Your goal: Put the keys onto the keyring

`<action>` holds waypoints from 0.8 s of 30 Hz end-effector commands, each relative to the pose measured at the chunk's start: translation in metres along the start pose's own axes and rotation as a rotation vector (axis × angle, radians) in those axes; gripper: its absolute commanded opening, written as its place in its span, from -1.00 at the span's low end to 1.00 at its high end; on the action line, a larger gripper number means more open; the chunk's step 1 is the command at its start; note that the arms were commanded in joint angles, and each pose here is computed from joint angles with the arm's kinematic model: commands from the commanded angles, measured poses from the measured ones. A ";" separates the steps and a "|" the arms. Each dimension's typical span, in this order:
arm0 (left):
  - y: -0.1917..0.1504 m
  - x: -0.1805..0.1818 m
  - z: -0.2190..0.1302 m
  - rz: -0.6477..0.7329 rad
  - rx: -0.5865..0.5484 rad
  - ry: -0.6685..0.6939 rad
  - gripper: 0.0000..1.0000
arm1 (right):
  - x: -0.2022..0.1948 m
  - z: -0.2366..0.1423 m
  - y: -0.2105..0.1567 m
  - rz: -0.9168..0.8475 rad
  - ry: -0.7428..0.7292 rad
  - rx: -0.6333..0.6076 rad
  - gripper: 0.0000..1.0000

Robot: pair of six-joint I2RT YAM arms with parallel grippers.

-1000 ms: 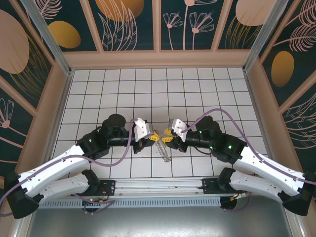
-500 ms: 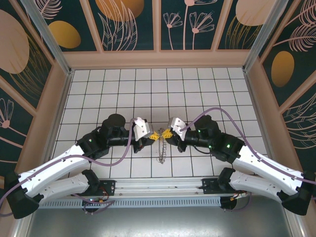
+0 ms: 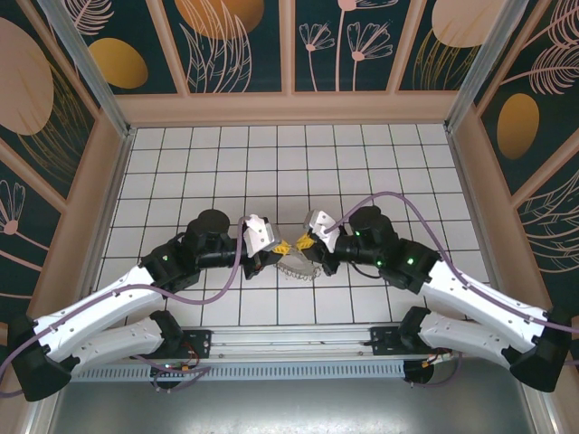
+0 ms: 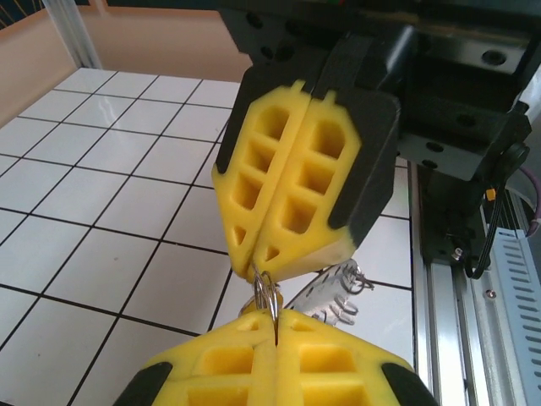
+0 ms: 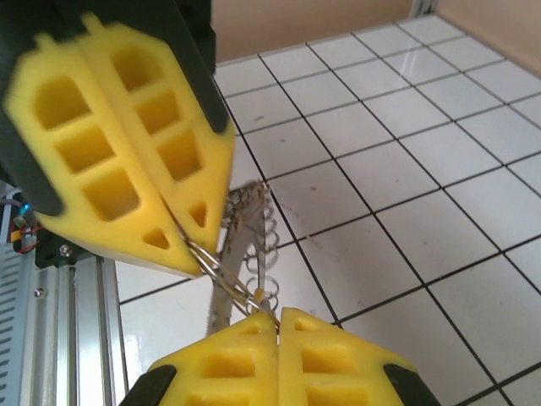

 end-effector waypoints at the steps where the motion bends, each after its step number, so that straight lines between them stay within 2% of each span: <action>1: 0.017 -0.006 -0.009 0.056 -0.102 -0.024 -1.00 | -0.008 0.003 -0.004 0.045 -0.025 0.057 -1.00; 11: 0.016 -0.006 -0.007 0.053 -0.096 -0.035 -1.00 | -0.010 0.007 -0.004 0.063 0.015 0.042 -0.99; 17: 0.016 -0.007 -0.008 0.053 -0.101 -0.035 -1.00 | -0.007 -0.003 -0.003 0.048 -0.004 0.000 -0.63; 24: 0.018 -0.012 -0.010 0.048 -0.125 -0.093 -1.00 | 0.002 -0.037 0.008 -0.016 -0.088 -0.183 -0.15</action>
Point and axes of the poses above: each hand's point on the last joint's axis, 136 mm out from that joint toward the fingers, its own z axis out along the fingers, its own x axis along the line the jaws close on, y = z × x, the point moved 9 cm from there along -z, back along the fingers, and after that the axes turned 8 degrees about -z, right-handed, at the moved point
